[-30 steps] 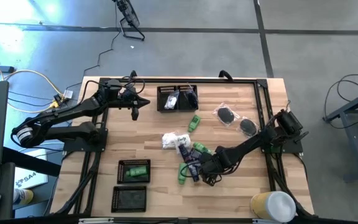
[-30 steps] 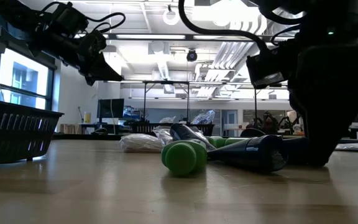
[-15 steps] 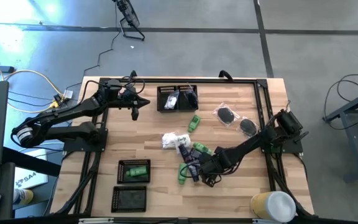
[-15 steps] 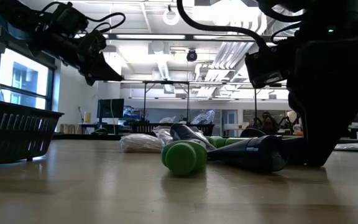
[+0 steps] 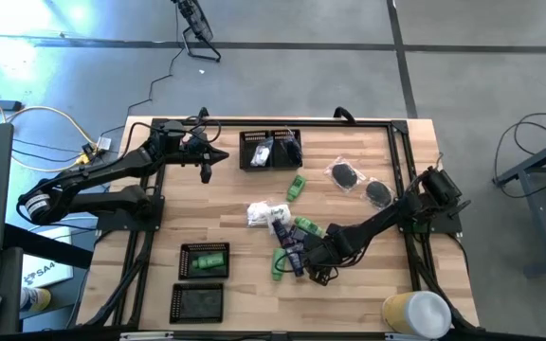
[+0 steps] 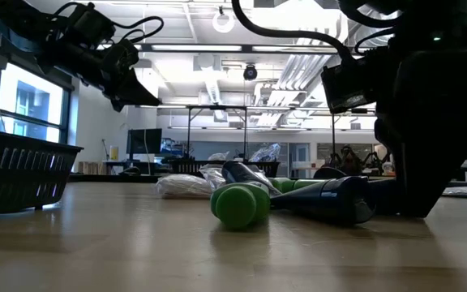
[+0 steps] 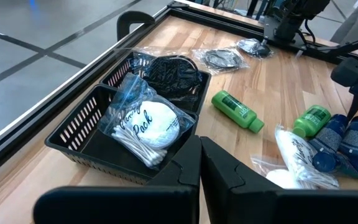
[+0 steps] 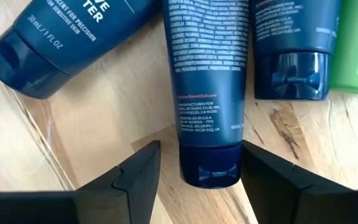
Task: Pick & Place Travel size toiletries
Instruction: Put the dark blue shave cream into the bottom left basket
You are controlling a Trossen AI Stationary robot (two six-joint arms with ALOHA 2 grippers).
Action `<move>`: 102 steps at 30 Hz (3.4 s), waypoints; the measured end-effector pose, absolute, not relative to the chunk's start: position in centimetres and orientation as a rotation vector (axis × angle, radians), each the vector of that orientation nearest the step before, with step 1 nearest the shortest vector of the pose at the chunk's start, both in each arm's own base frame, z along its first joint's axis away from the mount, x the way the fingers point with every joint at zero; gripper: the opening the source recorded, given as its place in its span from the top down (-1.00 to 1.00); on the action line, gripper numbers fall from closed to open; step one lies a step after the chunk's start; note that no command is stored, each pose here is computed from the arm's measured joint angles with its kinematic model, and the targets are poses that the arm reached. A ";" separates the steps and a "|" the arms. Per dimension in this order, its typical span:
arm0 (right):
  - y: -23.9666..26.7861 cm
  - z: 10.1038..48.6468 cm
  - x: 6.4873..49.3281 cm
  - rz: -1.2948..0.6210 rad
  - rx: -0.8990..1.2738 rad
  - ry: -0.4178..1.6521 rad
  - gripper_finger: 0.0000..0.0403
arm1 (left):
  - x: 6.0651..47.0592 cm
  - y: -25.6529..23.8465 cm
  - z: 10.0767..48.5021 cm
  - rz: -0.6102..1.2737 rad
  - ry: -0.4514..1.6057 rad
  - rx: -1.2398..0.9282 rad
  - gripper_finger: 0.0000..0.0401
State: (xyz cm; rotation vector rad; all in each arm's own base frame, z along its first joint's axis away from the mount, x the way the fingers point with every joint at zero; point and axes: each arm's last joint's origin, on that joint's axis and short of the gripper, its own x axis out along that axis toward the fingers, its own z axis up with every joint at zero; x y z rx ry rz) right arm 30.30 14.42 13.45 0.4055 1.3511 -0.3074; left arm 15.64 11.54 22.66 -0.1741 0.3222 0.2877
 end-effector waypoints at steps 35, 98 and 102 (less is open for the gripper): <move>11.2 14.6 30.6 -0.299 0.357 1.388 -0.01 | 15.6 11.7 22.6 0.341 0.328 -0.165 1.00; 12.0 15.0 31.4 -0.206 0.387 1.313 -0.01 | 15.6 11.7 22.6 0.340 0.328 -0.166 1.00; 12.0 14.8 31.0 -0.198 0.390 1.375 -0.01 | 15.6 11.7 22.6 0.340 0.328 -0.166 1.00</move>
